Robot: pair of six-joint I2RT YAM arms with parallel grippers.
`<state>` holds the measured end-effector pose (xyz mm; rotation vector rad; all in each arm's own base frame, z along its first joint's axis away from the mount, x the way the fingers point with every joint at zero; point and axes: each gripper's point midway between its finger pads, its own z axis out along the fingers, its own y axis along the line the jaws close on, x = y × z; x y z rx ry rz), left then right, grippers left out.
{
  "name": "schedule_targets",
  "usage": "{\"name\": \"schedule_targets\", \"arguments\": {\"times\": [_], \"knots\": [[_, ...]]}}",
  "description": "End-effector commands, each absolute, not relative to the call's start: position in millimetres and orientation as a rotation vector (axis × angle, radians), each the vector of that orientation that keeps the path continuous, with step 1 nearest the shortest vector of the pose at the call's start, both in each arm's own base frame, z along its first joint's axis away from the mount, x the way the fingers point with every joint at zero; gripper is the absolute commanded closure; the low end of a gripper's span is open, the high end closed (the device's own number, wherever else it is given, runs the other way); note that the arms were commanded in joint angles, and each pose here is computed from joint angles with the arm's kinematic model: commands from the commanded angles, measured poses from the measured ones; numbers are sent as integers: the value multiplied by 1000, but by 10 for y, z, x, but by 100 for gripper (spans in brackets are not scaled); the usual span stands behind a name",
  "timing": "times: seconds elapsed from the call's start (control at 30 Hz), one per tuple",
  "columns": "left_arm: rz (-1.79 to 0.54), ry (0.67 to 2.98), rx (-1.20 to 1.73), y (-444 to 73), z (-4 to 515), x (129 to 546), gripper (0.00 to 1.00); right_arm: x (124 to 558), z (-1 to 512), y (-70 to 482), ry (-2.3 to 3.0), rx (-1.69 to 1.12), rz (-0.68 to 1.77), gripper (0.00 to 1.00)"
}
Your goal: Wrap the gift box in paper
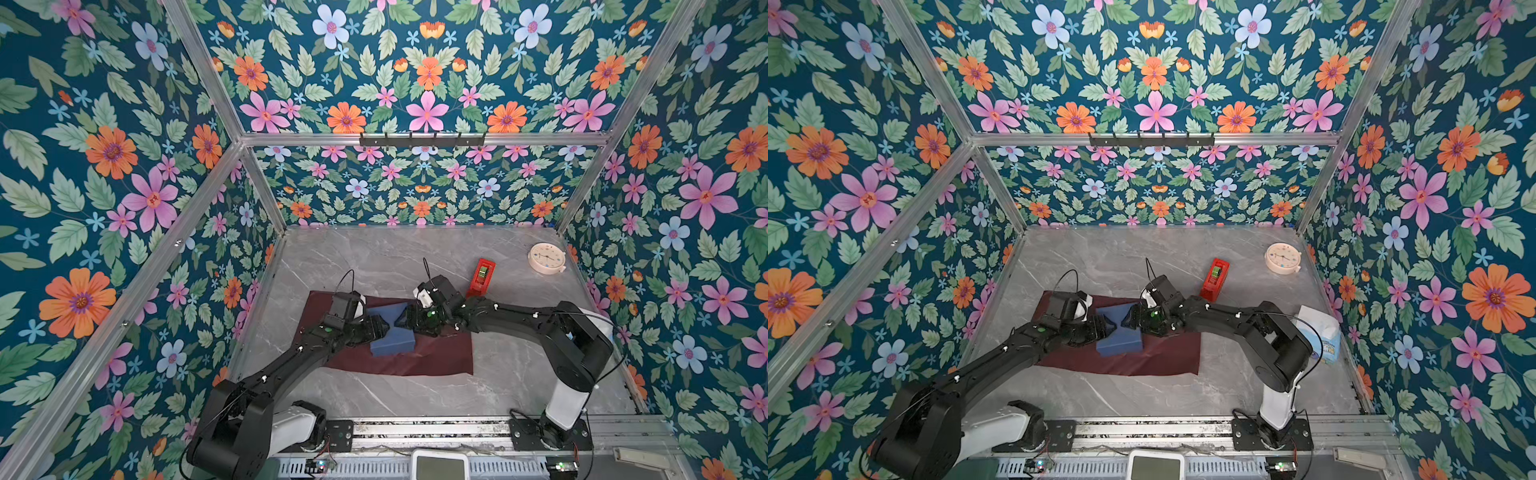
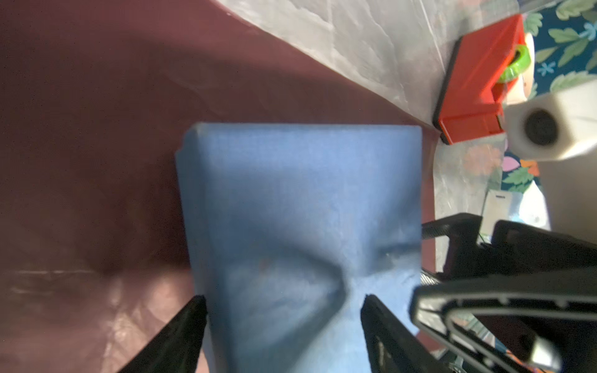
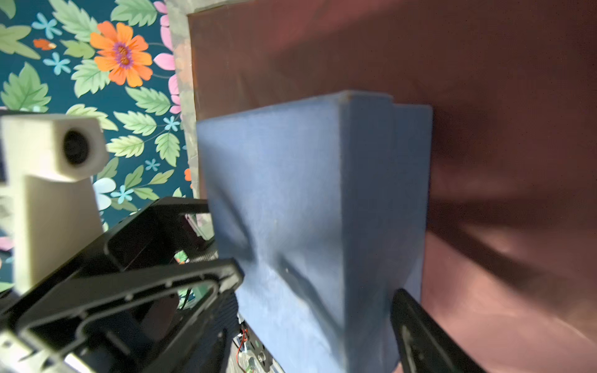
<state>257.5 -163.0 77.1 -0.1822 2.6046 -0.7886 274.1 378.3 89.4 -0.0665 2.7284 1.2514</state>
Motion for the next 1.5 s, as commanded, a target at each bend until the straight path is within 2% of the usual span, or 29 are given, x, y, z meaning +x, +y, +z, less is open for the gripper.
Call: {"name": "schedule_targets", "arguments": {"times": [0.0, 0.2, 0.43, 0.53, 0.87, 1.07, 1.2, 1.33, 1.4, 1.47], "knots": [[-669, 2605, -200, -1412, 723, 2638, 20, 2762, 983, 3878, 2695, -86, 1316, 23], [-609, 2566, -252, -1219, 745, 2795, 17, 2659, 983, 3729, 2738, -154, 1247, 19], [-579, 2406, -382, -891, 1041, 2965, 14, 2399, 762, 2389, 2878, 33, 831, 18], [-603, 2376, -433, -810, 1074, 3046, 14, 2238, 648, 2085, 2917, 142, 771, 18], [-688, 2335, -443, -880, 1147, 3156, 15, 2213, 450, 2160, 2876, 292, 920, 22], [-694, 2341, -436, -890, 1110, 3130, 16, 2378, 389, 2246, 2792, 348, 1060, 40], [-667, 2331, -432, -853, 1124, 3119, 15, 2437, 385, 2153, 2742, 382, 1067, 68], [-565, 2365, -423, -743, 1087, 3094, 15, 2298, 340, 2006, 2786, 382, 1043, 94], [-509, 2369, -413, -682, 1124, 3098, 14, 2187, 297, 1885, 2829, 411, 1035, 100], [-485, 2357, -407, -651, 1179, 3106, 14, 2056, 246, 1740, 2879, 447, 1009, 100]]}}
